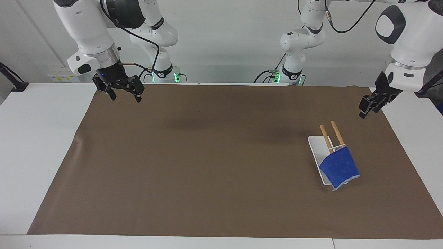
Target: Right arm passes towel to left arm to hang
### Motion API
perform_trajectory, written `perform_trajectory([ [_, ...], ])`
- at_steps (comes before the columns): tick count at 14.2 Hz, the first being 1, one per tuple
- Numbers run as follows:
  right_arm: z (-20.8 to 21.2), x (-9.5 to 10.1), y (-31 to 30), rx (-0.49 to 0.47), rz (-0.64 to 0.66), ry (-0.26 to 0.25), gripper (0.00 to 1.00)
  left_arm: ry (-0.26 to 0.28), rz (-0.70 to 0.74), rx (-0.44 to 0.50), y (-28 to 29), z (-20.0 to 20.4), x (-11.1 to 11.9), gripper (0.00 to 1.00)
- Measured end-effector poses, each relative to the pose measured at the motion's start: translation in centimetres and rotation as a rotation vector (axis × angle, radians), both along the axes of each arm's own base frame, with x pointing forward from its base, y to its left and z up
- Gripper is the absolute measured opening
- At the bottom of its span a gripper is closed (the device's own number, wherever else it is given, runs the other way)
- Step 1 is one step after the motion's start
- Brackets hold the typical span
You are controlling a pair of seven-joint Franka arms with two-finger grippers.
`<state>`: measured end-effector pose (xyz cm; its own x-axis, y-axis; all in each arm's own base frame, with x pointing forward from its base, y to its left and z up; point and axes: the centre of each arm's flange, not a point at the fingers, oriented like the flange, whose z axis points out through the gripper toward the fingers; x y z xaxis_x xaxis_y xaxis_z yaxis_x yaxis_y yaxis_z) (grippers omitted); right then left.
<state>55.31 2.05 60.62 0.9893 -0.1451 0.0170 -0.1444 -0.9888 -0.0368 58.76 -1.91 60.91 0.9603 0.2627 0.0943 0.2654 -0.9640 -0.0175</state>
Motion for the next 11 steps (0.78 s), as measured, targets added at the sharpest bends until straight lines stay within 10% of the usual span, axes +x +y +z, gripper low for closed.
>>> perform_trajectory([
  [5,0.0,0.0,0.0,0.0,0.0,0.0,1.0,0.026,-0.085,0.003,-4.5,-1.3,-0.4,0.63],
  [11,0.0,0.0,0.0,0.0,0.0,0.0,1.0,0.005,-0.079,0.005,-3.6,-2.2,-0.1,1.0],
])
